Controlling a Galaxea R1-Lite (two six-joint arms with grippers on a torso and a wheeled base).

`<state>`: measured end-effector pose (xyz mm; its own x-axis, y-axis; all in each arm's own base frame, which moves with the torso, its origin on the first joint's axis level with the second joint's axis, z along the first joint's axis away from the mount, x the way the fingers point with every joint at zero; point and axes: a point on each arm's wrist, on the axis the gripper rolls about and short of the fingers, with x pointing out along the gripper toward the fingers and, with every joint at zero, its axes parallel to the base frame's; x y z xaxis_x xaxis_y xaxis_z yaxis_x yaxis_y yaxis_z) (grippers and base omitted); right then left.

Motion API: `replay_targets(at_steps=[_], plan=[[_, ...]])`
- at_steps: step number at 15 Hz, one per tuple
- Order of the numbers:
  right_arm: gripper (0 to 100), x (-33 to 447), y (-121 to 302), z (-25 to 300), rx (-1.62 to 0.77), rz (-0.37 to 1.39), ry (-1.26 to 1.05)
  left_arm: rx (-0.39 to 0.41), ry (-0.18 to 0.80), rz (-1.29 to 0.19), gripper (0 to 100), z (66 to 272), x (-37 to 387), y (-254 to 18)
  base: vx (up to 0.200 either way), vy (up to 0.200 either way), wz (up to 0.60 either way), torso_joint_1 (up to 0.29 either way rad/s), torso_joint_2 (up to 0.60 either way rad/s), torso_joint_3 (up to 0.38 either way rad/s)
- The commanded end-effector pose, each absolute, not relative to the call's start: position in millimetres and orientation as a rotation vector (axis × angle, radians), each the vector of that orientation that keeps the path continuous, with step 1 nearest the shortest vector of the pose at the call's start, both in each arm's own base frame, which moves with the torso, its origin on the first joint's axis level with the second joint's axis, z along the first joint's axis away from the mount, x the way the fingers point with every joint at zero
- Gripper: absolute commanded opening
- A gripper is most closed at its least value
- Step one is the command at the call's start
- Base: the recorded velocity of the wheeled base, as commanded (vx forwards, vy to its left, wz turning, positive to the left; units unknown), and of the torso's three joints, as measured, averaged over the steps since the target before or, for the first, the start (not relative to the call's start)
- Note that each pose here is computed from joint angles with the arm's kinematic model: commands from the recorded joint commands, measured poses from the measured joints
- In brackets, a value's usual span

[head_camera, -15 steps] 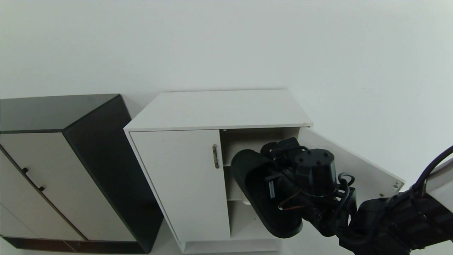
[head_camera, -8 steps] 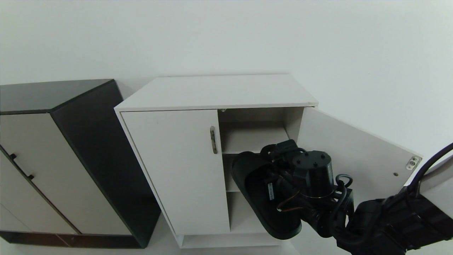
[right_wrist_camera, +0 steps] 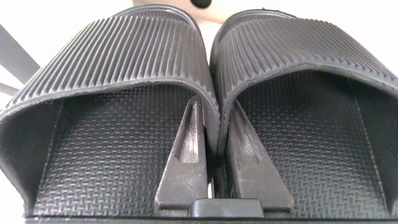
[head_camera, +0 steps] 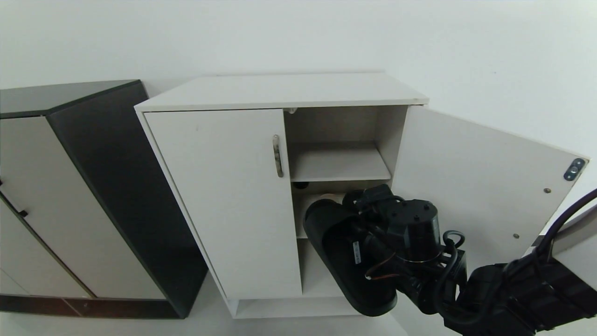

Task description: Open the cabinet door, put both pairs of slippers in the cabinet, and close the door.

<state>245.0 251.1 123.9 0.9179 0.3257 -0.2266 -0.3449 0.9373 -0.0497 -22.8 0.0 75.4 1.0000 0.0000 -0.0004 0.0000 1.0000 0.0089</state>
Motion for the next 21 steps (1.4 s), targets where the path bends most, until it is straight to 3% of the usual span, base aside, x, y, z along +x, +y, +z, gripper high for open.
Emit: replay_targets(at_steps=[1, 7, 14, 21], plan=[[0, 244.3, 251.1, 123.0, -0.092, 0.346, 0.220, 0.009, 0.003, 0.000, 0, 75.4, -22.7, 0.0, 0.000, 0.000, 0.00, -0.100, 0.45, 0.349], [0, 244.2, 251.0, 120.3, -0.096, 0.349, 0.228, 0.009, 0.002, 0.000, 0, 75.3, -22.8, 0.0, 0.000, 0.000, 0.00, -0.043, 0.42, 0.365], [0, 254.6, 266.4, 114.7, -0.149, 0.329, 0.192, 0.009, 0.000, 0.000, 0, 75.5, -22.8, 0.0, 0.000, 0.000, 0.00, 0.000, 0.05, 0.038], [0, 268.4, 300.6, 207.1, 0.034, 0.057, 0.183, 0.015, 0.000, 0.003, 0, 75.5, -22.8, 0.1, 0.000, 0.000, 0.00, 0.000, 0.00, 0.000]])
